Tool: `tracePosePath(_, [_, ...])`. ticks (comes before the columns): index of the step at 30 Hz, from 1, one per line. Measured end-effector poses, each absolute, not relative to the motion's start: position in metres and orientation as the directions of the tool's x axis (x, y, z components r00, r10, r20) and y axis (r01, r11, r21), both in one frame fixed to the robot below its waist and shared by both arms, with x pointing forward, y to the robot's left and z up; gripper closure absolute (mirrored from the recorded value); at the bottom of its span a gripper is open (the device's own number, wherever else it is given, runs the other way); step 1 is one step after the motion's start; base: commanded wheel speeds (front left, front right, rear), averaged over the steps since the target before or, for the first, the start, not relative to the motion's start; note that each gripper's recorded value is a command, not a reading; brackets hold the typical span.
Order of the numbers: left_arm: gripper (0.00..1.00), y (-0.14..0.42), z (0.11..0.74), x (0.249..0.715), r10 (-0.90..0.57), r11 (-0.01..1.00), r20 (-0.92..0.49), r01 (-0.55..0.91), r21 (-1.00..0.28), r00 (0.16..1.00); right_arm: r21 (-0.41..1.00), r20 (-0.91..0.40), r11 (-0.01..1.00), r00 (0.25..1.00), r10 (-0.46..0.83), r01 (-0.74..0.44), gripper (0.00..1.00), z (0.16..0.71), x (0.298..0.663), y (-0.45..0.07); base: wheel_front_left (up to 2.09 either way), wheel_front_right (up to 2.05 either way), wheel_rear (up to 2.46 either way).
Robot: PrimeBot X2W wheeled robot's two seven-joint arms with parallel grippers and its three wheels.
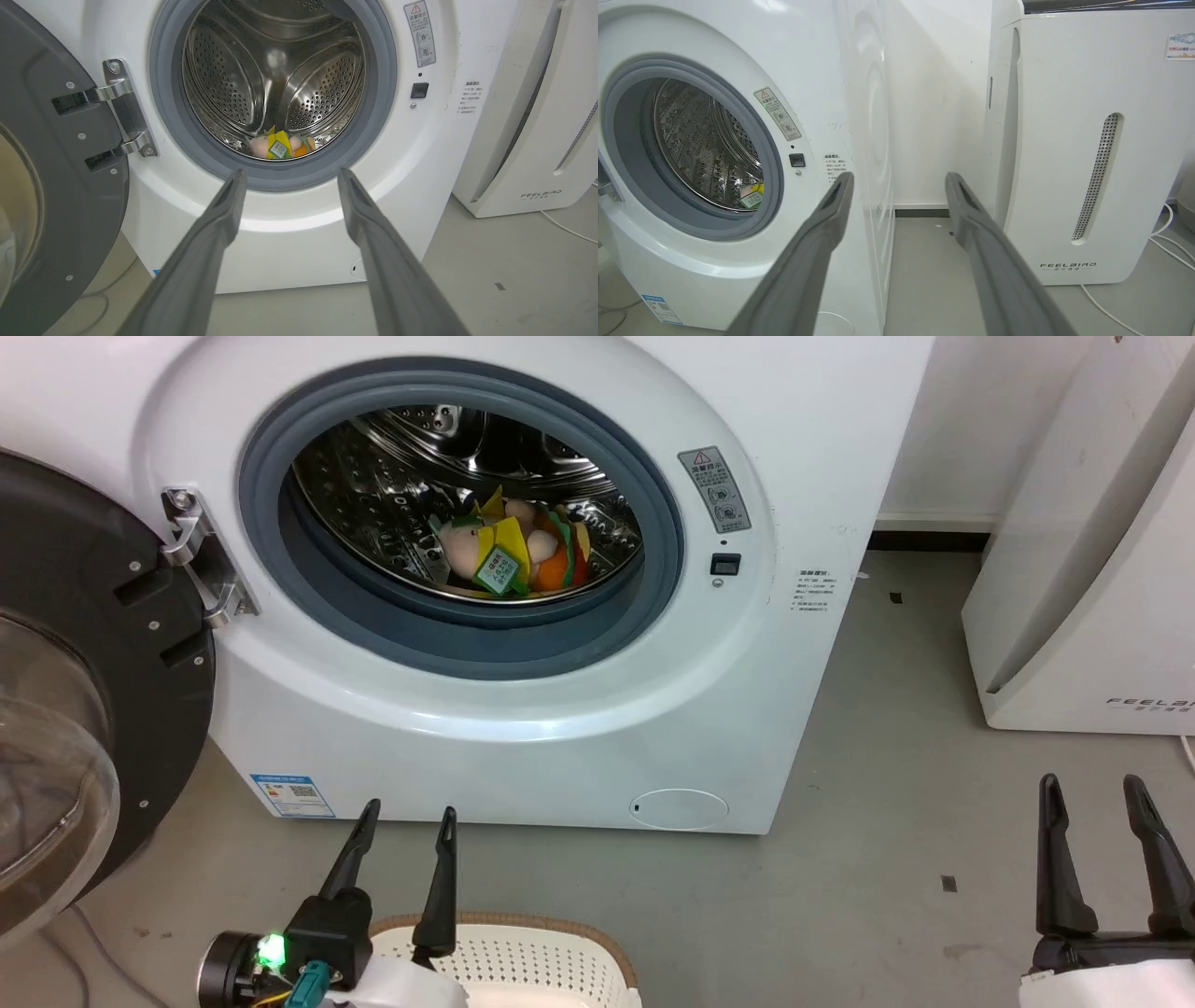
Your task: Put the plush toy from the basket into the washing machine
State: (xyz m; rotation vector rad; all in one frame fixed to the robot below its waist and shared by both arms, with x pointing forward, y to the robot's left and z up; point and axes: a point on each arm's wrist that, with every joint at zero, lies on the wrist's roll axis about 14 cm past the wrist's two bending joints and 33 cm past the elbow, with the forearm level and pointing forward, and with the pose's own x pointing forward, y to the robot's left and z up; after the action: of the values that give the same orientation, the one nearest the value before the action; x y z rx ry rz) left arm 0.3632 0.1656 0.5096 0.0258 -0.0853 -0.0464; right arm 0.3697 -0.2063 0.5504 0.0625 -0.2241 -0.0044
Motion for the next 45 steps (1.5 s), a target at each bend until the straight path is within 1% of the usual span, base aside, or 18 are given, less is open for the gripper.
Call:
tracePosePath(1, [0.00, 0.165, 0.509, 0.363, -0.050, 0.999, 0.083, 0.048, 0.025, 0.995, 0.063, 0.221, 0.998, 0.975, -0.011, -0.003, 0.00, 0.550, 0.370, -0.206, 0.00, 0.00, 0.00])
tracePosePath(2, [1.00, 0.165, 0.509, 0.363, -0.050, 0.999, 0.083, 0.049, 0.024, 0.995, 0.063, 0.222, 0.998, 0.975, -0.011, -0.003, 1.00, 0.551, 0.370, -0.206, 0.00, 0.00, 0.00])
tracePosePath(45, [1.00, 0.167, 0.515, 0.368, -0.041, 0.999, 0.057, 0.040, 0.026, 0.998, 0.035, 0.142, 0.999, 0.989, 0.035, -0.040, 1.00, 0.540, 0.369, -0.192, 0.00, 0.00, 0.00])
